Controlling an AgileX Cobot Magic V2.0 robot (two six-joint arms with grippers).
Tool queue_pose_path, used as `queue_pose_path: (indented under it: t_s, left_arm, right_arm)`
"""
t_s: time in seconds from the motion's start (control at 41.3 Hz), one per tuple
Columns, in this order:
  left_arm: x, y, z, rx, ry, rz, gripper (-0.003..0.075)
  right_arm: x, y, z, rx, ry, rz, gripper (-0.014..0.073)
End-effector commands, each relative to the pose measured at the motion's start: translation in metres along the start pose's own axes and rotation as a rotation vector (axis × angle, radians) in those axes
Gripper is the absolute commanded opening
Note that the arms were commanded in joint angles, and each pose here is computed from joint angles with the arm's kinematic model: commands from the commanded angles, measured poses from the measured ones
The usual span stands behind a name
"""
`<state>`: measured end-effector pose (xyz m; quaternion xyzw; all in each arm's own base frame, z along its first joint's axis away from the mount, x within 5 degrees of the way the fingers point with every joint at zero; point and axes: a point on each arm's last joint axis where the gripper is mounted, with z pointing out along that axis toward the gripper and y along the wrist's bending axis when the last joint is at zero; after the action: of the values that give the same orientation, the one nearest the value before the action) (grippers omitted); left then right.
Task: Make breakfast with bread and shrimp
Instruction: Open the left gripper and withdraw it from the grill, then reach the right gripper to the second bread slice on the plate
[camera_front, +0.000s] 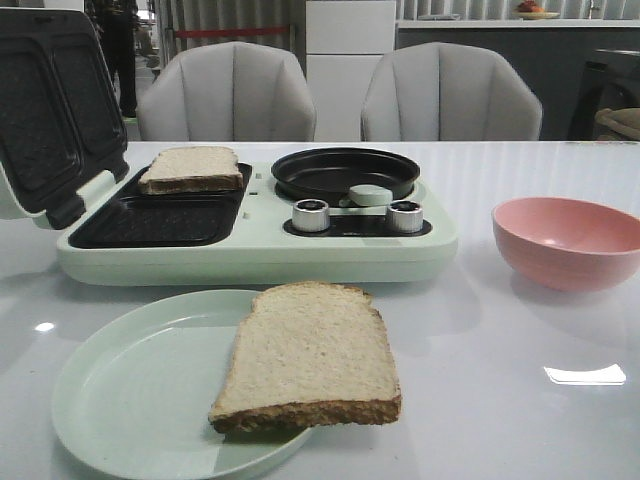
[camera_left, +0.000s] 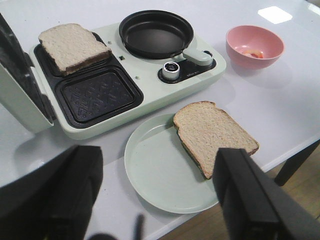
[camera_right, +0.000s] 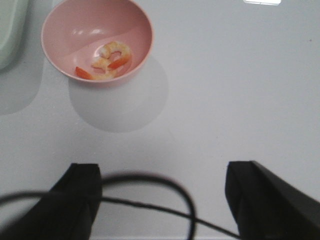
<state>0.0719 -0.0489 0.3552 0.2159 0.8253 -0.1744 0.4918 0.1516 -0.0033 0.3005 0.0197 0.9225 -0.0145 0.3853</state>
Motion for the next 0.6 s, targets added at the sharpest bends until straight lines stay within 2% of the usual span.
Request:
queue_pose_path:
  t_s: [0.0, 0.266, 0.581]
  left_arm:
    - [-0.015, -0.001, -0.005, 0.010, -0.115, 0.006, 0.0521]
    - [-0.017, -0.001, -0.005, 0.000, -0.140, 0.020, 0.0521]
    - [-0.017, 0.000, -0.005, -0.001, -0.140, 0.021, 0.0521]
  right_arm:
    - [-0.016, 0.006, -0.010, -0.054, -0.058, -0.003, 0.0610]
    - [-0.022, 0.043, 0.007, -0.309, 0.102, -0.029, 0.0608]
    - [-0.019, 0.090, 0.056, -0.600, 0.291, -0.033, 0.0606]
